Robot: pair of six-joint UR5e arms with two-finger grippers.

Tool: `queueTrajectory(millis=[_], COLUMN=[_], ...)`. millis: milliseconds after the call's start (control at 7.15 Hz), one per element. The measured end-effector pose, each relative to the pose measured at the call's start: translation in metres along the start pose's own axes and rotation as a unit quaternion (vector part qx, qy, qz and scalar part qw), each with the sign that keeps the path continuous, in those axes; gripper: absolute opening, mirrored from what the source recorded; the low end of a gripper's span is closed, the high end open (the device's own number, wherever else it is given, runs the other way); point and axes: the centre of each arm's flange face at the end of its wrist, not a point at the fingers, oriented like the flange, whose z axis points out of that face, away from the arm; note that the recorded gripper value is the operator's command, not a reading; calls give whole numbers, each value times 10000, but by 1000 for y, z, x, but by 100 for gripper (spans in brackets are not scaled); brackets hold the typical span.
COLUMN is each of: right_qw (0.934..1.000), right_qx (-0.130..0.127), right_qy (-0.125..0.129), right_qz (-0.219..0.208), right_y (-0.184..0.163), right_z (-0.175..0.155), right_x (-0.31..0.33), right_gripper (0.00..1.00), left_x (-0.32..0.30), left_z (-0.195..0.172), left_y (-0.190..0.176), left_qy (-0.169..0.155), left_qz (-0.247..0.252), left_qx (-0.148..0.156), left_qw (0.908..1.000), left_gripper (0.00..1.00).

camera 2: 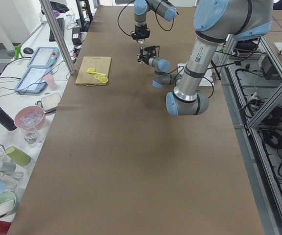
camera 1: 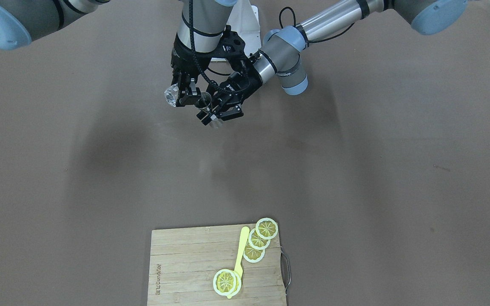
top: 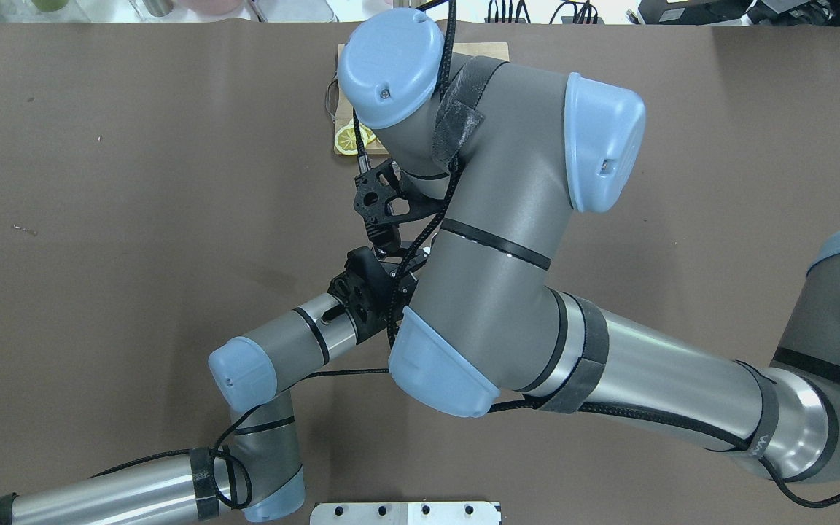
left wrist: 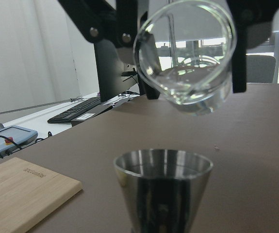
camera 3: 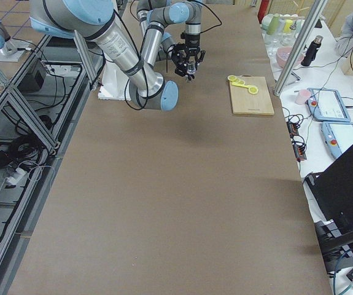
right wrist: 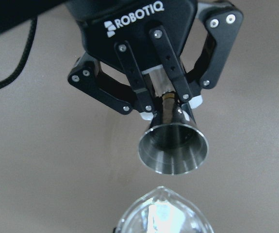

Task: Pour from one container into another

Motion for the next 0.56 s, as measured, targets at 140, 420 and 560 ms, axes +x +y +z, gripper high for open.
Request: queueTrajectory(millis=[140, 420, 560], right_qw=[10000, 9999, 9999], right_qx=[-53, -124, -150], right_qy=[-12, -42, -53], right_qz=[-11, -37, -44], right_y=[-4, -10, -12], right_z=[1, 3, 5], right_x=[3, 6, 6], right_gripper=[0, 0, 0], left_x=[0, 0, 0], left_z=[0, 0, 0], left_y=[0, 0, 0], left_qy=[0, 0, 0], left_qz=[0, 0, 0], left_qx=[0, 0, 0], left_qw=[10000, 10000, 10000], left_gripper=[0, 0, 0])
